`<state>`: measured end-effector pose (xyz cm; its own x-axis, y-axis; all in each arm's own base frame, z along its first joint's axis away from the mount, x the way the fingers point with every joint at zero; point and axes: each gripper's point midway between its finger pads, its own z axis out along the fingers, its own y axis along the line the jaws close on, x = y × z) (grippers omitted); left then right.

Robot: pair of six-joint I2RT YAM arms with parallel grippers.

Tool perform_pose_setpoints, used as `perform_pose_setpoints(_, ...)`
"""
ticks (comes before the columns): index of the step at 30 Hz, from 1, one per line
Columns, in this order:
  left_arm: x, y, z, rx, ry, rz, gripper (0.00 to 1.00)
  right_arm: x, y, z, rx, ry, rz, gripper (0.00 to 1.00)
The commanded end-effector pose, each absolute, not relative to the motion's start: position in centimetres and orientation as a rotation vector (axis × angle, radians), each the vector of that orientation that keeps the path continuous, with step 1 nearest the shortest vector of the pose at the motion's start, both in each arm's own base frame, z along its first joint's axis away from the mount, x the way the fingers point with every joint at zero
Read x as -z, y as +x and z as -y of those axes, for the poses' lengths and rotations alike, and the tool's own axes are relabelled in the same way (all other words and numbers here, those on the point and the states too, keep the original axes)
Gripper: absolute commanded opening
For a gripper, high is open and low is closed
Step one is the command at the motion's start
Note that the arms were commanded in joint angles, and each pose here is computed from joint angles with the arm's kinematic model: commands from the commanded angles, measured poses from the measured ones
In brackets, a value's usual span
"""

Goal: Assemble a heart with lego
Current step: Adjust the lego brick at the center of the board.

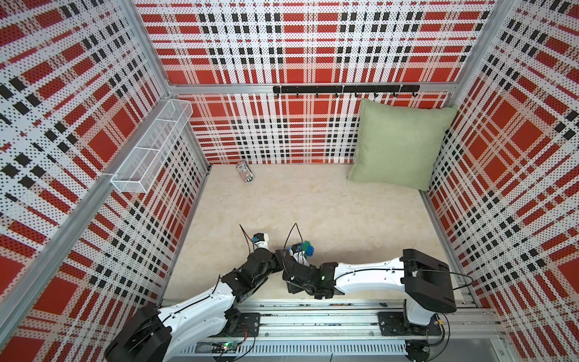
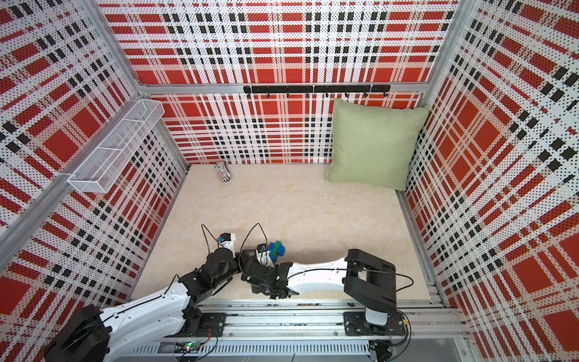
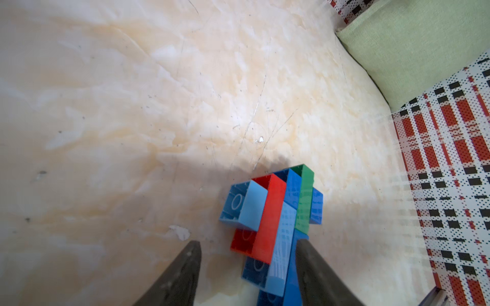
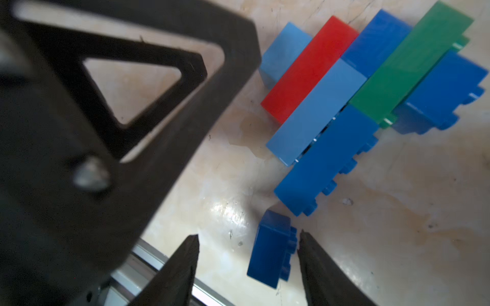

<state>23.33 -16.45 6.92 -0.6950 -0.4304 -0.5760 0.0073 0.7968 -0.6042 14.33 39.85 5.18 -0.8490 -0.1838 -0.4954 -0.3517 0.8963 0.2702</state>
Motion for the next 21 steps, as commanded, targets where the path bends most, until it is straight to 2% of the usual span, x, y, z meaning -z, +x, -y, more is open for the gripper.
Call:
perform_pose_setpoints(1, -7.0, 23.6, 15.6, 0.731, -0.304, -2.220, 0.62, -3.4, 13.8, -38.7, -0.371, -0.331, -2.652, 0.59)
perform_pose_setpoints(12, -7.7, 23.9, 15.3, 0.781, -0.305, -2.184, 0.62, -3.1, 14.4, -37.9, -0.267, -0.241, -2.656, 0.37)
perform_pose_setpoints(18, -7.8, 23.9, 15.4, 0.792, -0.301, -2.178, 0.62, -3.3, 14.6, -37.0, -0.248, -0.209, -2.647, 0.28)
perform_pose_setpoints(21, -8.1, 24.0, 15.5, 0.798, -0.303, -2.171, 0.62, -3.6, 14.7, -35.6, -0.223, -0.166, -2.637, 0.26)
